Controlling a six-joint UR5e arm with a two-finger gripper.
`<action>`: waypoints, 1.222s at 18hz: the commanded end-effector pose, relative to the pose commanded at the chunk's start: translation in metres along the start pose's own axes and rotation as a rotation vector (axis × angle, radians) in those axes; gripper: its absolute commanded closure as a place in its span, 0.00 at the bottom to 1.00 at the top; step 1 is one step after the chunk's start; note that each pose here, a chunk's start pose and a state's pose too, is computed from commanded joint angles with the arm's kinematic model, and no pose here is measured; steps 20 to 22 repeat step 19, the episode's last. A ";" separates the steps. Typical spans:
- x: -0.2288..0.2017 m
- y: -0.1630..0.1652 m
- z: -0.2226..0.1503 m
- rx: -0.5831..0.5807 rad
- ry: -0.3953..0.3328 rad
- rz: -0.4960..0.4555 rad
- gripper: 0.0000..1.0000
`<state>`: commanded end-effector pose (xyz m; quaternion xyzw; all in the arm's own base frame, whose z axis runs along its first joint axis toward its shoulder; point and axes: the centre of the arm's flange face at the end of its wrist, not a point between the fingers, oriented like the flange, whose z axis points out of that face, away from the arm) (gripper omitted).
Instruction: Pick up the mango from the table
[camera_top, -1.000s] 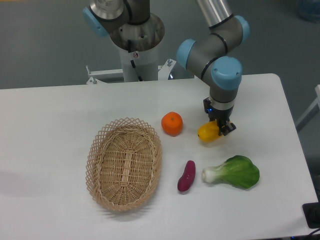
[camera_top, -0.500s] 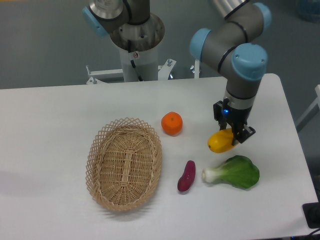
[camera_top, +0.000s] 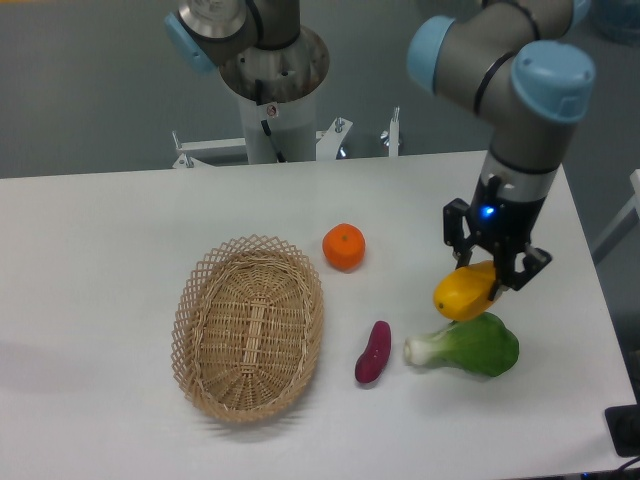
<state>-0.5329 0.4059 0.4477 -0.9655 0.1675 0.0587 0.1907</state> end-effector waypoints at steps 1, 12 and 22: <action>-0.003 0.006 -0.006 0.004 -0.003 -0.012 0.57; -0.010 0.038 -0.028 0.027 0.023 0.015 0.57; -0.010 0.038 -0.030 0.026 0.019 0.013 0.57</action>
